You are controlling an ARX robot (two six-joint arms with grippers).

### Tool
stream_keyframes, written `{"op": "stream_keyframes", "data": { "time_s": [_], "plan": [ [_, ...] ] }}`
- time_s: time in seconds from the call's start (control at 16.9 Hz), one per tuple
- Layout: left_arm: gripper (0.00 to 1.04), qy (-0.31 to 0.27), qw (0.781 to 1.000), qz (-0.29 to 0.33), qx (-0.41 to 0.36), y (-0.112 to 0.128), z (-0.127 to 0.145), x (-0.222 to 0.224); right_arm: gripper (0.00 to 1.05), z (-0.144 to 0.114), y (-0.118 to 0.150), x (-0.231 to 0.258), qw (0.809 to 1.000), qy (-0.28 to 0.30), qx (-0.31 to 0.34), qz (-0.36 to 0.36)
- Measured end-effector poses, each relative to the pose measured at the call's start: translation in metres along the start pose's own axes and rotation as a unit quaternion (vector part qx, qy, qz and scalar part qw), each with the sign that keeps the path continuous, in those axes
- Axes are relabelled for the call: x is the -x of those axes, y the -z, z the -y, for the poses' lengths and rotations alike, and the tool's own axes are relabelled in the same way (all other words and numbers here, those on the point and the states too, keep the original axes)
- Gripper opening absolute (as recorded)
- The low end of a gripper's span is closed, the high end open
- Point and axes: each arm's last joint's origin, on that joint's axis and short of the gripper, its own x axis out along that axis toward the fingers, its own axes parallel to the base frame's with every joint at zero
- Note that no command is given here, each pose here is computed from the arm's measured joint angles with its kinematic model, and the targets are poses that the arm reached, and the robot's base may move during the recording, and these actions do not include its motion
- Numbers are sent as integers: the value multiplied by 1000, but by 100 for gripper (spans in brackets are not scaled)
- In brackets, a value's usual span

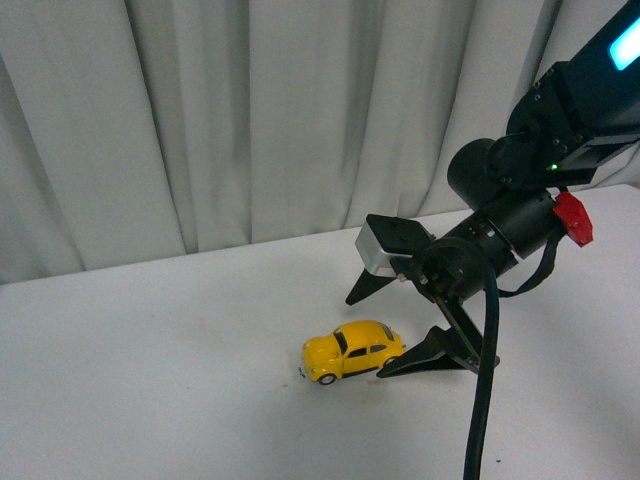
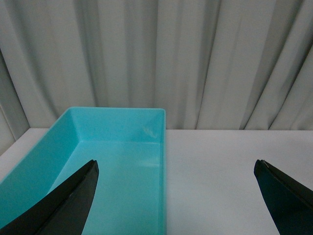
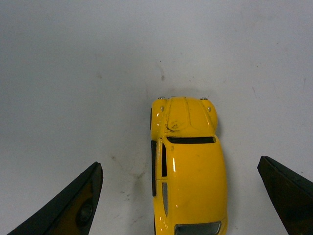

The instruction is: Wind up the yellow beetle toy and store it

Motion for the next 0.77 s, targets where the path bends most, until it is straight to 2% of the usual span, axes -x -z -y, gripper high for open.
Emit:
{"op": "stream_keyframes", "data": {
  "time_s": [0.24,0.59,0.77],
  "plan": [
    [98,0,1000,0,0,0,0,0,98,5,5,-7,999,-36,12,-37],
    [98,0,1000,0,0,0,0,0,98,15,5,-13,998,-32,30,-42],
    [98,0,1000,0,0,0,0,0,91,16,5,-23,998,-36,40,-43]
  ]
}}
